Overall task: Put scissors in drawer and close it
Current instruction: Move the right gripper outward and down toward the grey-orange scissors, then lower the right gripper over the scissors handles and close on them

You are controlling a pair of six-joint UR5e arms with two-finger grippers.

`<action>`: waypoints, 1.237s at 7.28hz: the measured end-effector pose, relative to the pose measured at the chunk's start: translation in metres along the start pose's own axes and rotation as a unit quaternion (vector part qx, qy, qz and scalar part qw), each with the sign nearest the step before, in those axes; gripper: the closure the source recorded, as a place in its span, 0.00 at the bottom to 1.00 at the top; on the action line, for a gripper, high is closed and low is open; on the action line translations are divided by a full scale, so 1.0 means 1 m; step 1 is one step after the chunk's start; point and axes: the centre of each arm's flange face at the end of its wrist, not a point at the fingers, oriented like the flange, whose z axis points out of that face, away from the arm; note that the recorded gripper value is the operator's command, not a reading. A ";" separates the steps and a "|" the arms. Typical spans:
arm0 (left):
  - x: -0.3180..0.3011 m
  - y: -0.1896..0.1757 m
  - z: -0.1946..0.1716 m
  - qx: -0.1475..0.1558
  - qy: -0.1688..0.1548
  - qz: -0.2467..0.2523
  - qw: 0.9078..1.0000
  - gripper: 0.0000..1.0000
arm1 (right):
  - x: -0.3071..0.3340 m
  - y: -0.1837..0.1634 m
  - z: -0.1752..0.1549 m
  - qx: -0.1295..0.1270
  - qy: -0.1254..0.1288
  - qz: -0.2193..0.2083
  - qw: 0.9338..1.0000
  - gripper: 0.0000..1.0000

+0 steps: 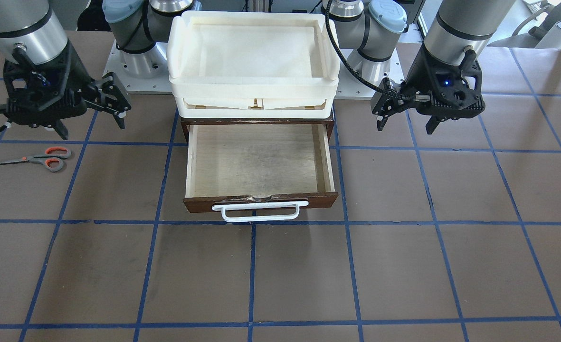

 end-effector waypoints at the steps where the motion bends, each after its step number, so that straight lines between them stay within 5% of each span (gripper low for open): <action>1: 0.000 0.000 0.001 -0.001 0.000 0.000 1.000 0.00 | 0.030 0.011 0.002 -0.003 0.000 -0.052 0.999 0.00; 3: 0.000 0.001 0.001 -0.001 0.000 0.000 1.000 0.00 | 0.097 0.041 0.020 -0.017 -0.012 -0.169 0.985 0.01; 4: 0.000 0.001 0.001 -0.001 0.000 0.000 1.000 0.00 | 0.135 0.064 0.040 -0.027 -0.030 -0.230 0.972 0.01; 6: 0.000 0.002 0.003 -0.003 0.000 0.000 1.000 0.00 | 0.214 0.132 0.091 -0.029 -0.073 -0.330 0.941 0.00; 9: 0.000 0.002 0.004 -0.004 0.000 0.000 1.000 0.00 | 0.272 0.218 0.178 -0.011 -0.052 -0.461 0.886 0.00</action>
